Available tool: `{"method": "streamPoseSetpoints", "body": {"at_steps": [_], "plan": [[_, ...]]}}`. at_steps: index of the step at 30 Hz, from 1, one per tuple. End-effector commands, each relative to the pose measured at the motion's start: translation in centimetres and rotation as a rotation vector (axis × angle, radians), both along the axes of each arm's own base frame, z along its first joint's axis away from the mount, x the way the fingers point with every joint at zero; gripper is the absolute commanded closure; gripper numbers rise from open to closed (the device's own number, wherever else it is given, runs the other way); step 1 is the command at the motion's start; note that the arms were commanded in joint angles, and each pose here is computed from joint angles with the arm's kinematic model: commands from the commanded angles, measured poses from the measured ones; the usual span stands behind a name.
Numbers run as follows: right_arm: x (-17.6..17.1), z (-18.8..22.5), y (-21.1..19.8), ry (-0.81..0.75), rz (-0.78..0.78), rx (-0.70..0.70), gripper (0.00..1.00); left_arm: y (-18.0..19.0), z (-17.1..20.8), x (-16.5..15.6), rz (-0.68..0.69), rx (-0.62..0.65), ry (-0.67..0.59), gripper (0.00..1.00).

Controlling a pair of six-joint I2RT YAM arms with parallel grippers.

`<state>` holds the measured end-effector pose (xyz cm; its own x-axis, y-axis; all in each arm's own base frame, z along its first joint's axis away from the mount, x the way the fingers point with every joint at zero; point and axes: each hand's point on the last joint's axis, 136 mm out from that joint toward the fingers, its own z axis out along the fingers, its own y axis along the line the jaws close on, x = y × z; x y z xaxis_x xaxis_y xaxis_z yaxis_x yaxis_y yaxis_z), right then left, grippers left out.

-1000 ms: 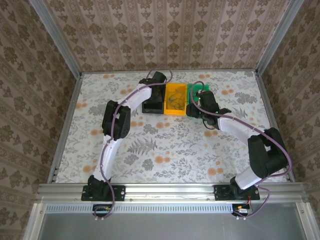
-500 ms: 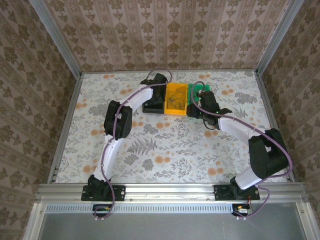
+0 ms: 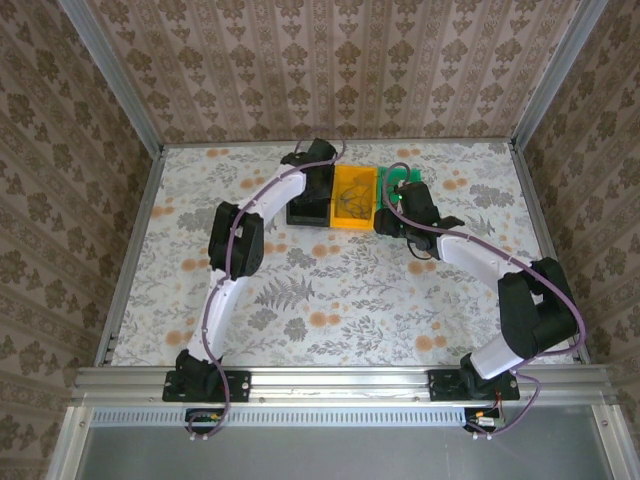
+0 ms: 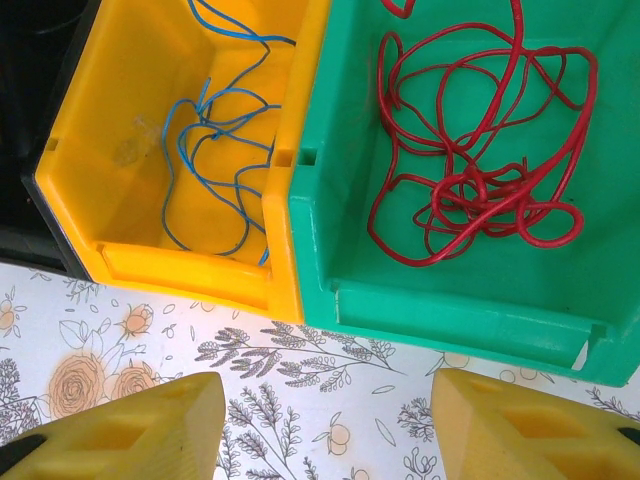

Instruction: Untangle the cables

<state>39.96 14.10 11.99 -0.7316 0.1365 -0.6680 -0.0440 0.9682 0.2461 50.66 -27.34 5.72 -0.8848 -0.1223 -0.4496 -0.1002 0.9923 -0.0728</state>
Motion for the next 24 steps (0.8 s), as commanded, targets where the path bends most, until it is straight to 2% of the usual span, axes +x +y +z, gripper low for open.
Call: {"method": "streamPoseSetpoints", "body": {"at_steps": [1, 4, 12, 17, 20, 22, 23, 24], "plan": [[0.2, 1.2, -0.2, -0.025, -0.009, 0.014, 0.42, -1.3, 6.4, 1.1, -0.034, -0.067, -0.119, 0.82], [0.2, 1.4, -0.2, -0.029, -0.011, 0.015, 0.42, -1.5, 8.0, 1.3, -0.039, -0.075, -0.152, 0.80], [0.1, 1.8, -0.7, -0.052, -0.024, 0.003, 0.42, -0.8, 12.6, 1.3, -0.036, -0.062, -0.250, 0.63], [0.2, 2.3, -3.5, -0.082, -0.108, -0.056, 0.41, 1.9, 16.7, 0.2, -0.056, 0.029, -0.370, 0.52], [-0.1, 2.6, -6.6, -0.107, -0.198, -0.129, 0.40, 5.3, 17.5, -1.6, -0.028, 0.108, -0.428, 0.37], [-0.3, 2.9, -9.0, -0.134, -0.269, -0.224, 0.39, 9.4, 17.1, -3.5, 0.042, 0.180, -0.464, 0.24], [-0.4, 2.8, -9.8, -0.141, -0.286, -0.270, 0.38, 11.4, 17.0, -4.6, 0.084, 0.207, -0.486, 0.15], [-0.6, 4.0, -10.6, -0.182, -0.306, -0.305, 0.37, 13.8, 16.6, -5.9, 0.123, 0.236, -0.505, 0.01]]}}
